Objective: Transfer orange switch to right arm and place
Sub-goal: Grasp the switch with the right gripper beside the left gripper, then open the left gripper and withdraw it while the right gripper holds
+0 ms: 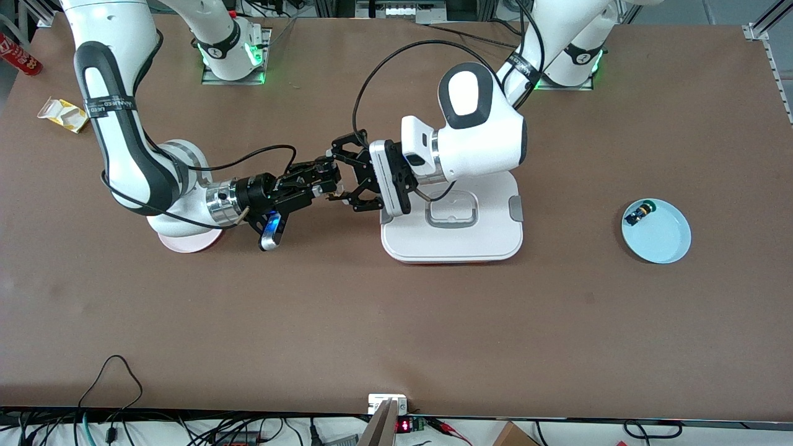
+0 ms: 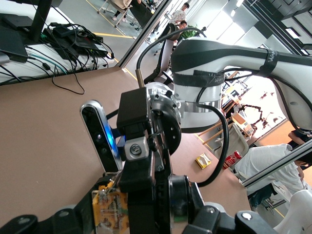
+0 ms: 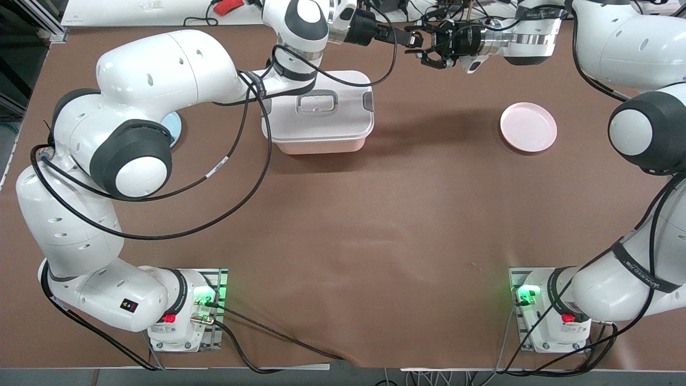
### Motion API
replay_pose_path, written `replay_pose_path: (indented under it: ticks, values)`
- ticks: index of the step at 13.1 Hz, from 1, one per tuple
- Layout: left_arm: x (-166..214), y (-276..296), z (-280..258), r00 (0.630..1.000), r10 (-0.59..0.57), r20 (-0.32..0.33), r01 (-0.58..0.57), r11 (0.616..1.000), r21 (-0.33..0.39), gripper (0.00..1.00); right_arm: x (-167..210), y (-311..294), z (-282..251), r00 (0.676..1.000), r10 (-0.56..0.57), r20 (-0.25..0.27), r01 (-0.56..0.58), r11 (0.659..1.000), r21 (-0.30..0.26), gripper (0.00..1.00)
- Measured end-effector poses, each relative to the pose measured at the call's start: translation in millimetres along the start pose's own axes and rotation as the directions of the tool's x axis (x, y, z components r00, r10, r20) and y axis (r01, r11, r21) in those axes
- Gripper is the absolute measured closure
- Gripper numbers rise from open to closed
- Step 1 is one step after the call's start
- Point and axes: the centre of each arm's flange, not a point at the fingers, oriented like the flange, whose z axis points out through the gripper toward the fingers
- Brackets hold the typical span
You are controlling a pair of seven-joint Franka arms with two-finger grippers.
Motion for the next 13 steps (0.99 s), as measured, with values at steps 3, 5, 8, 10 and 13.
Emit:
replay_pose_path:
  ticks: [3,5,8,10,13]
  values:
    - [-0.9,3.6,3.3,1.0,0.001,-0.003,-0.001,1.0,0.001,0.27,-2.4,-0.9,-3.2,1.0,-0.015,0.006,0.015,1.0,-0.018,0.56]
    - [-0.9,4.4,4.0,1.0,0.004,-0.004,-0.004,1.0,0.002,0.27,-2.7,-1.1,-3.9,1.0,-0.019,0.007,0.019,1.0,-0.019,0.56]
    - [0.5,-0.4,-0.2,1.0,0.008,-0.008,-0.008,1.0,0.01,0.01,-4.0,-3.9,-21.6,1.0,-0.03,-0.006,0.029,0.999,-0.013,0.56]
    - [3.2,-3.0,-4.5,1.0,0.01,-0.013,-0.009,1.0,0.013,0.0,-4.9,-4.9,-29.0,0.999,-0.032,-0.009,0.032,0.999,-0.011,0.56]
    - [17.7,6.3,-21.0,0.999,0.031,-0.027,-0.031,1.0,0.004,0.0,-6.2,-0.7,-36.0,0.999,-0.038,-0.016,0.036,0.997,-0.065,0.56]
